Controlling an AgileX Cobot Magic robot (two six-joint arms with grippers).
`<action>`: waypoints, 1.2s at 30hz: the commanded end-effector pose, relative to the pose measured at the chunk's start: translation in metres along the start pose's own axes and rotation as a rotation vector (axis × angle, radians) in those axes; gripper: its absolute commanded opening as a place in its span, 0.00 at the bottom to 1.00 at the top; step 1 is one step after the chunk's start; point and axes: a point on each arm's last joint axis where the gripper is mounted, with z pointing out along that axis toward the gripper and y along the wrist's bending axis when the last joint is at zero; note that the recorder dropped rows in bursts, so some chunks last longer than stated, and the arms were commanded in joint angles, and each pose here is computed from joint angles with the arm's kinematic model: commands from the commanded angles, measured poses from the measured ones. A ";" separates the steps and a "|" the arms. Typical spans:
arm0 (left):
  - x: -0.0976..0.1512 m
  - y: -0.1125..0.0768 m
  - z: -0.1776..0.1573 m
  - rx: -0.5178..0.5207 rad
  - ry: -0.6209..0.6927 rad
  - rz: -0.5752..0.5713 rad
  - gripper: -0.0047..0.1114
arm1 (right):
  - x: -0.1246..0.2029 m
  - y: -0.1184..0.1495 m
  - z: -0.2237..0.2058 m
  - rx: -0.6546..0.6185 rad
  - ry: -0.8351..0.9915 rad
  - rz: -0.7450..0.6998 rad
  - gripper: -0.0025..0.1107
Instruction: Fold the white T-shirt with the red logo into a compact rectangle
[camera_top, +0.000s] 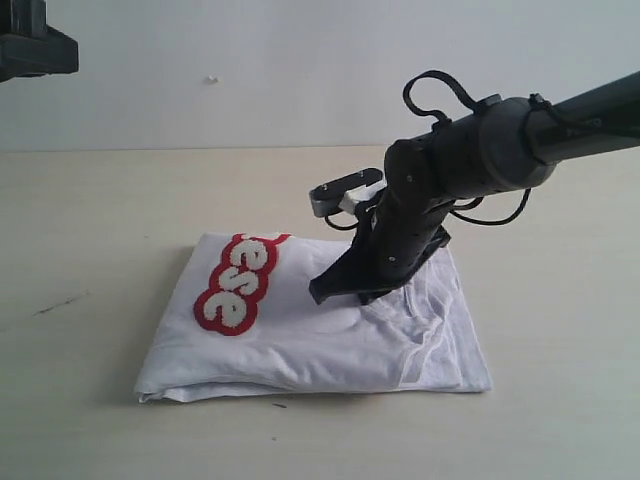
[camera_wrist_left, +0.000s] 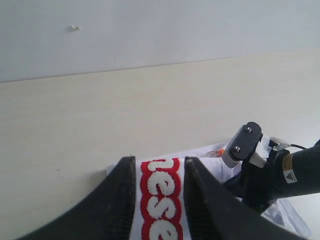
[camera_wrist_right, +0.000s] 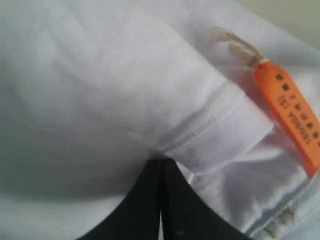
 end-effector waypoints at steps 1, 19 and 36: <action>0.000 -0.002 -0.002 0.009 -0.006 0.006 0.33 | 0.003 0.010 0.002 -0.016 0.016 0.010 0.02; 0.000 -0.003 -0.002 0.015 -0.011 -0.001 0.33 | -0.048 0.058 0.021 -0.055 -0.119 -0.024 0.02; -0.001 -0.005 -0.009 0.021 -0.020 0.009 0.33 | -0.079 0.061 -0.059 -0.077 -0.304 -0.006 0.02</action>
